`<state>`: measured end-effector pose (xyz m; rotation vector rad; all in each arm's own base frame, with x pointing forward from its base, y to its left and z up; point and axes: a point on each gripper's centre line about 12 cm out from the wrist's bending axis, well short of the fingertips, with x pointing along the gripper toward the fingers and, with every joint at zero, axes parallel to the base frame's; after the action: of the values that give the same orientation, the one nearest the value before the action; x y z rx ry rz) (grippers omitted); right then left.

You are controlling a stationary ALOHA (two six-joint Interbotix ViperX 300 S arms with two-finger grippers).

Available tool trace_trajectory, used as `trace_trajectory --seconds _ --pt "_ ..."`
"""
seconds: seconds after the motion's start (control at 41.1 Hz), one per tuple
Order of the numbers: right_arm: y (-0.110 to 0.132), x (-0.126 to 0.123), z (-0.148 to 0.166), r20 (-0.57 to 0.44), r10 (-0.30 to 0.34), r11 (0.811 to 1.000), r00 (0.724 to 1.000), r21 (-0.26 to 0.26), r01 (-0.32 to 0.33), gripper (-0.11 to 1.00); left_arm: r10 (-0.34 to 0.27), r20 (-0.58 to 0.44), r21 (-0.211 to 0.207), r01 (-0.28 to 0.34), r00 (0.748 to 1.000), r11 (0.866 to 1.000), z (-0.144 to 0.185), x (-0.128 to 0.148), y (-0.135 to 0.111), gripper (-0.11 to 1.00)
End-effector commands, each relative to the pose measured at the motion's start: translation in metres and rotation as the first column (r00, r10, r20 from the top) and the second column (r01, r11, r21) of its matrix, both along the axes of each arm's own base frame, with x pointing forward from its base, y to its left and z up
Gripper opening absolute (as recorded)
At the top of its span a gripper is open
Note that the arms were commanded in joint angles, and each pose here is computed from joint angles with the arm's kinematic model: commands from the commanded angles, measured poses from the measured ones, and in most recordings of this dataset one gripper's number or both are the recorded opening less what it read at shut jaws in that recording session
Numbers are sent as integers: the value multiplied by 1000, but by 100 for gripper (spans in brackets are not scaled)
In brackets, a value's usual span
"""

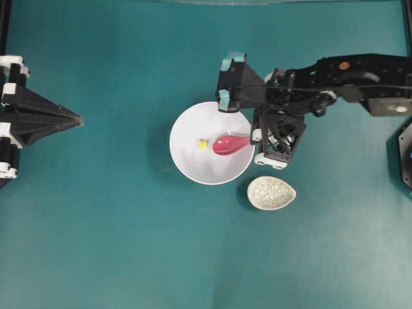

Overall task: Scoop the yellow hexagonal prism block from the bowl with a spoon using the right arm.
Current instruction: 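Drag the spoon under the yellow hexagonal block to scoop it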

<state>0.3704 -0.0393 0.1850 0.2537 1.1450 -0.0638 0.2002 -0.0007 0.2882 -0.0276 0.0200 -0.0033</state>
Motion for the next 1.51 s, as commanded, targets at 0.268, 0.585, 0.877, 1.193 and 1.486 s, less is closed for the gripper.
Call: trace_trajectory --seconds 0.268,0.585,0.877,1.193,1.486 --pt "-4 14 -5 30 -11 1000 999 -10 11 23 -2 37 3 2 999 1000 14 3 0 3" --pt "-7 33 -1 77 -14 1000 997 -21 15 23 -2 38 1 2 999 1000 15 3 0 3" --pt "-9 41 1 104 -21 999 994 -22 24 23 -2 38 3 2 999 1000 15 3 0 3" --pt "-9 44 3 135 -39 999 990 -11 41 23 -2 38 3 2 999 1000 15 3 0 3" --pt "-9 41 2 131 -40 999 991 -9 42 23 -2 35 3 2 999 1000 15 3 0 3"
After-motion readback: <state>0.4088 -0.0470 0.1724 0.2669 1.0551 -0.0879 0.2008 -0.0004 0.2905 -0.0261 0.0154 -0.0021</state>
